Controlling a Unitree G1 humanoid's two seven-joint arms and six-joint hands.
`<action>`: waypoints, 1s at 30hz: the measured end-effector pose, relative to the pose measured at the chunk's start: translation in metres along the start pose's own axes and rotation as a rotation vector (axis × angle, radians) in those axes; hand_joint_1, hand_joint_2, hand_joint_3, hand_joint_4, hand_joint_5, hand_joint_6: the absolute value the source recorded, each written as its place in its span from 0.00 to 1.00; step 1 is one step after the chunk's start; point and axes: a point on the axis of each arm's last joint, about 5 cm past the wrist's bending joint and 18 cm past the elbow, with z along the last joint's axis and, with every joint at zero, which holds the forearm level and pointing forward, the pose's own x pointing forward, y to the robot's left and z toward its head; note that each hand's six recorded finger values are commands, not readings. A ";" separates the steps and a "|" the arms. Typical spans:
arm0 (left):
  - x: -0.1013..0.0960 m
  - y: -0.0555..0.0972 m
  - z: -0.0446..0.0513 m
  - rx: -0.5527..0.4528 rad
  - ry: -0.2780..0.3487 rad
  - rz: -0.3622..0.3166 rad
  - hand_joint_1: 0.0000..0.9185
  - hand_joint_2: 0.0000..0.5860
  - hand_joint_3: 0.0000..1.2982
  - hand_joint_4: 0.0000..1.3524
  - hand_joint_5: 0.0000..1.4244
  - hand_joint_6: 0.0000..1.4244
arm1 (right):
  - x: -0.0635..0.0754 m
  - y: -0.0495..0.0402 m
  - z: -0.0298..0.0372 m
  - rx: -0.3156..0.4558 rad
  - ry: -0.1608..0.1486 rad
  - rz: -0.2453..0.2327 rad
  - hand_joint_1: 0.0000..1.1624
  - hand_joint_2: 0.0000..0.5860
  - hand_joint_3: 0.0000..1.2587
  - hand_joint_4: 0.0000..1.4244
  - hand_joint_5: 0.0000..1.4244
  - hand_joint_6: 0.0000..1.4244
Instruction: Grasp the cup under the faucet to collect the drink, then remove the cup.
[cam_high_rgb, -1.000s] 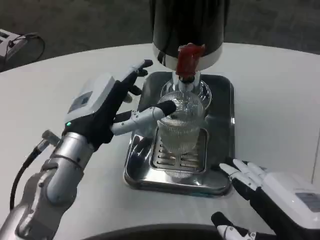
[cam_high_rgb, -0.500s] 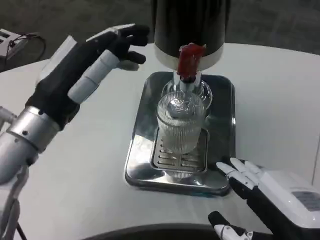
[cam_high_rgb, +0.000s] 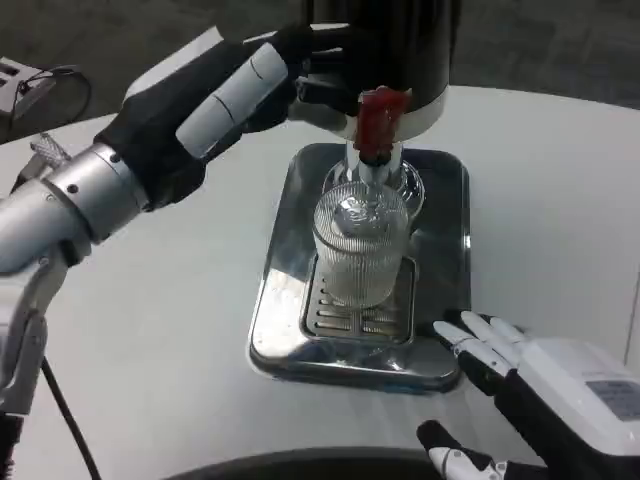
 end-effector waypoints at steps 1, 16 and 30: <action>0.005 0.001 -0.0007 0.002 0.012 -0.008 0.00 0.18 0.19 0.15 0.21 0.21 | 0.000 0.0002 0.0000 0.001 0.001 0.001 0.28 0.82 0.07 0.00 0.00 0.00; 0.036 -0.006 0.0000 -0.007 -0.014 -0.097 0.00 0.18 0.21 0.16 0.23 0.23 | -0.004 0.0006 0.0012 0.005 0.004 0.005 0.28 0.82 0.07 0.00 0.00 0.00; 0.053 -0.023 -0.0051 0.115 -0.034 -0.189 0.00 0.18 0.20 0.15 0.22 0.22 | -0.008 -0.0003 0.0000 0.014 0.017 0.003 0.28 0.81 0.07 0.00 0.00 0.00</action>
